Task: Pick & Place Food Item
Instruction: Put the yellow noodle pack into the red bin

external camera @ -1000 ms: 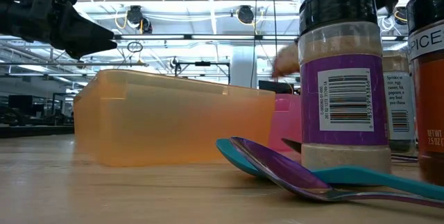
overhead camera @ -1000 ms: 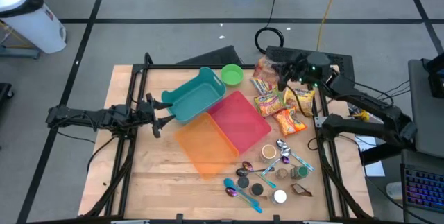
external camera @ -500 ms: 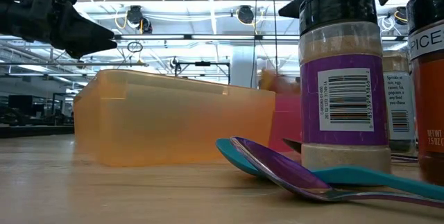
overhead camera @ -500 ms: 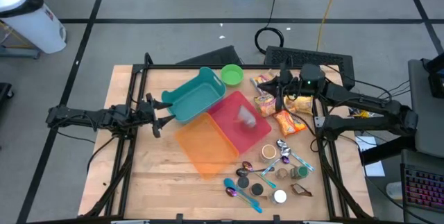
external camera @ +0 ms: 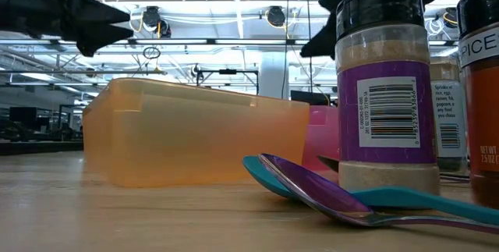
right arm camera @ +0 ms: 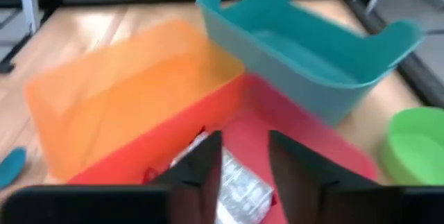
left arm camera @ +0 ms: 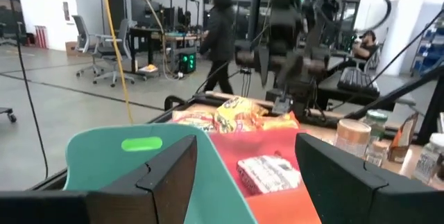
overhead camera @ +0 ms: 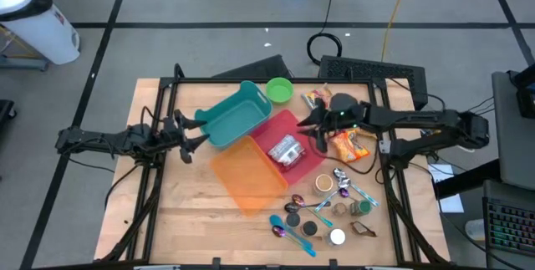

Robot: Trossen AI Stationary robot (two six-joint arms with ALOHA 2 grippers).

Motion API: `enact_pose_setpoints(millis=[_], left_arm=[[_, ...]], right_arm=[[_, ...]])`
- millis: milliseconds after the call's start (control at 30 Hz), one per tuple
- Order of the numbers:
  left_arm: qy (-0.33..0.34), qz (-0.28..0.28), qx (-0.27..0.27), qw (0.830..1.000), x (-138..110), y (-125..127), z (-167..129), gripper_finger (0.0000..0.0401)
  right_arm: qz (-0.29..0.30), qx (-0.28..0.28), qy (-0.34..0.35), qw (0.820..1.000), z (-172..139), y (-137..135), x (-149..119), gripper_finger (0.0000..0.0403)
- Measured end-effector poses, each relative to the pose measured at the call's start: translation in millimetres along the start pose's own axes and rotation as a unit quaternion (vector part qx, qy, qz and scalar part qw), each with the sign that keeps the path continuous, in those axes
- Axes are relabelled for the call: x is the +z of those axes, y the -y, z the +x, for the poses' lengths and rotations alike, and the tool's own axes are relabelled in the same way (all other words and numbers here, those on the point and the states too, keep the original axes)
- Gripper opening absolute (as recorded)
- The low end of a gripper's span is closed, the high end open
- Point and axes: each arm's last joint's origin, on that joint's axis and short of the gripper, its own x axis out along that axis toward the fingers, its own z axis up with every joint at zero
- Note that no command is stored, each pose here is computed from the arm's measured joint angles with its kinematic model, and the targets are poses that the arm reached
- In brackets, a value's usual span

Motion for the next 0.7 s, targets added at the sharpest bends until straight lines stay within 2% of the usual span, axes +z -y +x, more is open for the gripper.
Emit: enact_pose_setpoints(millis=[167,333,400,500,600,700], left_arm=[[0.019,-0.007,-0.001,1.0,3.8,0.2,-0.1,0.0253],[0.03,-0.012,-0.002,0.999,6.1,0.3,-0.2,0.0253],[0.032,-0.012,-0.002,0.999,6.6,0.3,-0.2,0.0253],[0.032,-0.012,-0.002,0.999,6.5,0.3,-0.2,0.0253],[0.032,-0.012,-0.002,0.999,6.5,0.3,-0.2,0.0253],[0.032,-0.012,-0.003,0.999,6.5,0.4,-0.2,0.0253]], right_arm=[[-0.003,0.015,-0.033,0.999,19.0,-4.1,-10.4,0.0201],[-0.008,0.007,-0.086,0.996,25.5,-4.9,-22.9,0.0246],[-0.018,-0.038,-0.116,0.992,17.3,-3.8,-25.4,0.0255],[-0.026,-0.142,-0.166,0.976,0.4,1.5,-29.1,0.026],[0.043,-0.243,-0.187,0.951,-16.3,14.8,-32.9,0.0257],[0.129,-0.285,-0.188,0.931,-27.0,34.3,-38.5,0.0252]])
